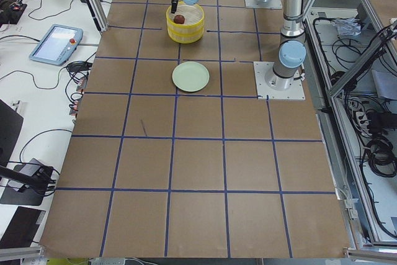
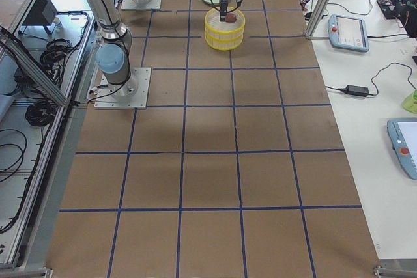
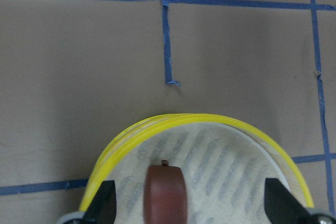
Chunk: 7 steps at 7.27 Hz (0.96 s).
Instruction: Stack buns with steamer
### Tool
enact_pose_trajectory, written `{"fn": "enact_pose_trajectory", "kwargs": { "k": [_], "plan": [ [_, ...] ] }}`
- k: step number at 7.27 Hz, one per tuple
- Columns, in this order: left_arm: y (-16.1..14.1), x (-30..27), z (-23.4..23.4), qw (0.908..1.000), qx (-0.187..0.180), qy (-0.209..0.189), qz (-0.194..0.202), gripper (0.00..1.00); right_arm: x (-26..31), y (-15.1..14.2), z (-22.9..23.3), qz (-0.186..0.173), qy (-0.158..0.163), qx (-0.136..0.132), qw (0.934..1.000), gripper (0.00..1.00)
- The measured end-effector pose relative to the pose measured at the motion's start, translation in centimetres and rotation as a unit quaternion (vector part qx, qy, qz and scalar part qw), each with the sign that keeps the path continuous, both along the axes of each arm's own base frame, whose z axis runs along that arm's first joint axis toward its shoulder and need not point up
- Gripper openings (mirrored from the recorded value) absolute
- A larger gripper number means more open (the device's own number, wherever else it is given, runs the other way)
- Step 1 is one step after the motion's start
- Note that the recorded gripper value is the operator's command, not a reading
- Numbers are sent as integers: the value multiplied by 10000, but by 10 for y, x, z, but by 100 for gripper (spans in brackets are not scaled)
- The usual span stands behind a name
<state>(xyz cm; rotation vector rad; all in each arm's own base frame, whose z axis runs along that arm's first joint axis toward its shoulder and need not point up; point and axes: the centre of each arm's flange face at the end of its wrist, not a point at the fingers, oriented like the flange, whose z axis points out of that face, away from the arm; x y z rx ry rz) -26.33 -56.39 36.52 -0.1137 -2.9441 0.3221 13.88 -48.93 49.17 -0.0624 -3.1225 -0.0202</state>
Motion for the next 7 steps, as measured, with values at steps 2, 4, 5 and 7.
{"fn": "enact_pose_trajectory", "kwargs": {
  "k": [2,4,5,7],
  "plan": [
    [11,106,57,9983,230,-282,-455,100,0,0,-1,2,8,11,10000,100],
    [48,162,112,9954,628,-543,-474,100,0,1,-5,2,9,52,10000,100],
    [63,170,133,9932,796,-710,-466,100,0,1,-7,1,7,60,10000,100],
    [77,172,143,9911,938,-805,-486,100,-1,2,-4,-8,6,31,10000,100]
  ]
}}
